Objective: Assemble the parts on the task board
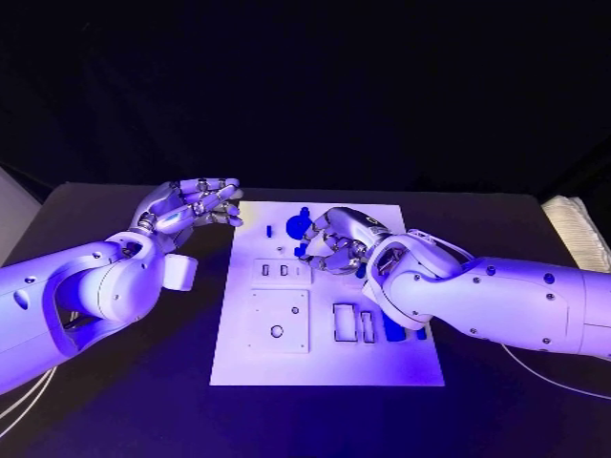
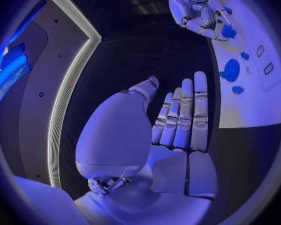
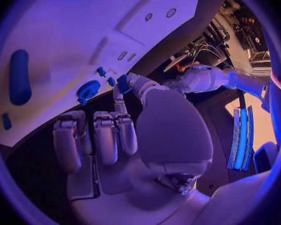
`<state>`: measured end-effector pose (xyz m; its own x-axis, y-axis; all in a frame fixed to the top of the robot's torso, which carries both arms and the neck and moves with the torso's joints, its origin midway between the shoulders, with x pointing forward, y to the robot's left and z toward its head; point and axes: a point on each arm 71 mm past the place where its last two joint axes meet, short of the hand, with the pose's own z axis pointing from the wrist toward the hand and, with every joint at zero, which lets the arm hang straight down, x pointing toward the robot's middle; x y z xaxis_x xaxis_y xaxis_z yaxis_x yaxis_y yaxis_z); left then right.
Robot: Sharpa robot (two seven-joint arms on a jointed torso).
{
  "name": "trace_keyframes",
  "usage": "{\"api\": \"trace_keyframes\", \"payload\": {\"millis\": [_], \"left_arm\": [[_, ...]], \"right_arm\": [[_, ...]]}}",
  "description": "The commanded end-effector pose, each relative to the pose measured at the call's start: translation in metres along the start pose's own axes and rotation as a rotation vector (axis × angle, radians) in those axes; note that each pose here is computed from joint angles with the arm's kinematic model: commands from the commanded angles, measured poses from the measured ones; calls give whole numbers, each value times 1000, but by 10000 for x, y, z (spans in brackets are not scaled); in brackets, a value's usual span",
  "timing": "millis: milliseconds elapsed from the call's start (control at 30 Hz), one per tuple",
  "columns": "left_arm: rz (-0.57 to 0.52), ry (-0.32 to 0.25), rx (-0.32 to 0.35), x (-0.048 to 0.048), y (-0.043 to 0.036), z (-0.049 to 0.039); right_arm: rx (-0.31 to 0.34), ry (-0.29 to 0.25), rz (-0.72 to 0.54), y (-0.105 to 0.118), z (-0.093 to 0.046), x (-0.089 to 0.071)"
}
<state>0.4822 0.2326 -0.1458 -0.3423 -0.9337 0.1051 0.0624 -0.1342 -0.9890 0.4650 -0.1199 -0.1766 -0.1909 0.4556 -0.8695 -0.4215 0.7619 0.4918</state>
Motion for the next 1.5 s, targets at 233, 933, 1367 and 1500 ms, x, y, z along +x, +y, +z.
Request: {"api": "trace_keyframes", "payload": {"millis": [233, 933, 1367, 1500], "left_arm": [[-7, 24, 6, 36, -4, 5], [-7, 26, 4, 28, -3, 4], [-9, 28, 1, 25, 0, 4], [-9, 29, 0, 26, 1, 4]], "right_arm": [[-35, 8, -98, 92, 35, 181], [-31, 45, -119, 97, 30, 362], [-37, 31, -153, 68, 24, 364], [-39, 24, -158, 66, 25, 360]]}}
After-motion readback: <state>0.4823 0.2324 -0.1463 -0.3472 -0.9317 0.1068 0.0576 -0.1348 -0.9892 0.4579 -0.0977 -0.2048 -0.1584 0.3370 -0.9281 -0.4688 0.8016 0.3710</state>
